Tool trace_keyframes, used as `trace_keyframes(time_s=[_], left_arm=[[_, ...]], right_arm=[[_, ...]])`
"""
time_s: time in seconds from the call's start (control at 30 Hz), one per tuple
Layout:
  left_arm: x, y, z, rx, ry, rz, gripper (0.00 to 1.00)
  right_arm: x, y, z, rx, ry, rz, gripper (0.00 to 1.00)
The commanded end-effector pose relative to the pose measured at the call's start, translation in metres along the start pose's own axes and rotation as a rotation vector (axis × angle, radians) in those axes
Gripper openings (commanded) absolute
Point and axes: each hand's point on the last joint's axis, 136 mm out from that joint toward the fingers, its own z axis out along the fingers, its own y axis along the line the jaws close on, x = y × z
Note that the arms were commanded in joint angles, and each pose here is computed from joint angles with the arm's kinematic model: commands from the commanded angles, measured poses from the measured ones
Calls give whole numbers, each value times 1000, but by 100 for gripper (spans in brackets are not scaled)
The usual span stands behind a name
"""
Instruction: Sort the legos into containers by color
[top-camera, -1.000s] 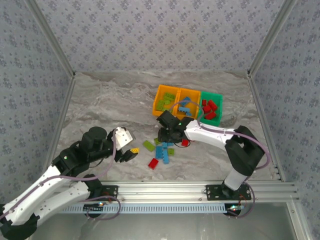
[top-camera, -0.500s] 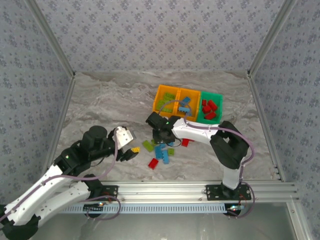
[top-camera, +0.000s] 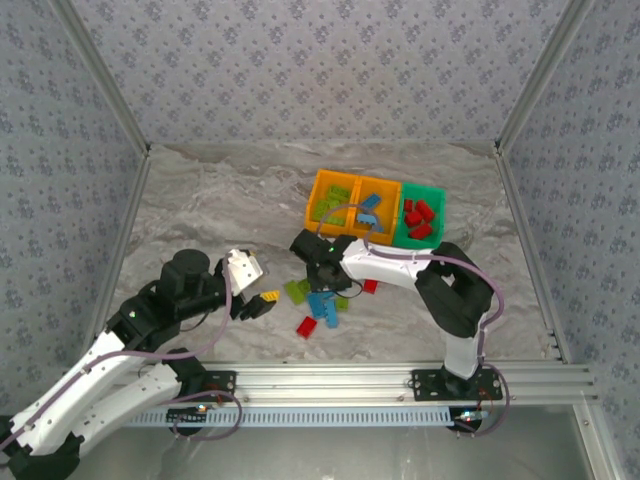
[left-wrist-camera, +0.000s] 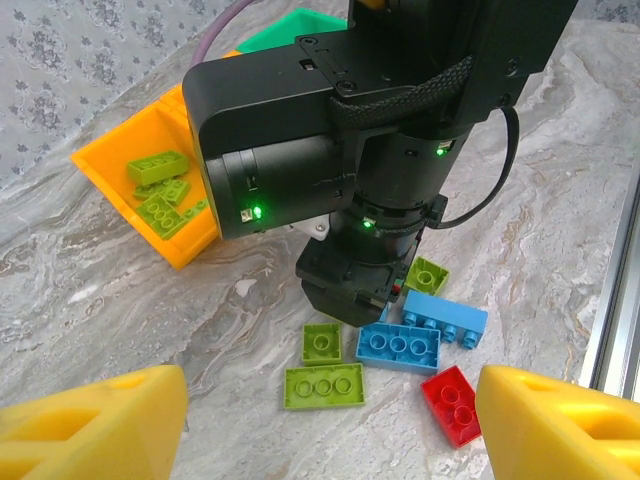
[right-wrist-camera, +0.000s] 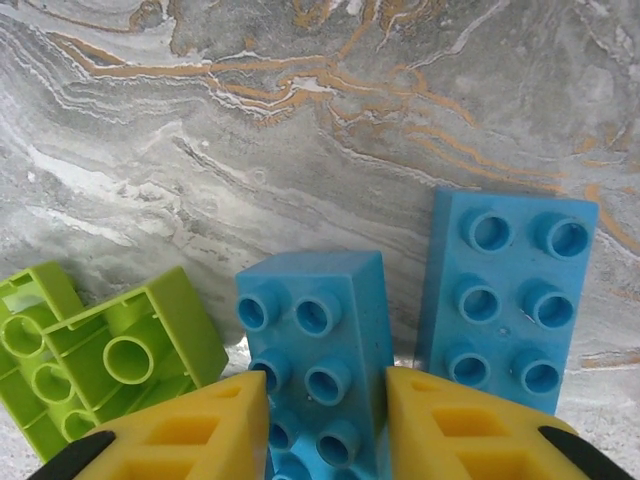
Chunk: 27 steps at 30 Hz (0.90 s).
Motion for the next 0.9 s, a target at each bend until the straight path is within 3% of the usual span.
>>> trace_keyframes(time_s=[0.0, 0.23, 0.47, 0.6, 0.77, 0.87], left_arm=[[-3, -1, 1, 12, -21, -14, 76], [-2, 0, 1, 10, -16, -24, 76], [-1, 0, 1, 11, -13, -30, 77], [-3, -6, 1, 45, -22, -25, 79], [-10, -29, 1, 180, -72, -7, 87], [-16, -37, 1, 234, -112, -3, 93]], right_arm=[[12, -6, 17, 45, 79, -30, 42], [9, -8, 26, 78, 90, -32, 46], [2, -11, 16, 82, 64, -24, 33], [-14, -8, -18, 33, -28, -15, 22], [-44, -21, -83, -33, -203, 30, 22], [-69, -49, -115, -33, -314, 70, 22]])
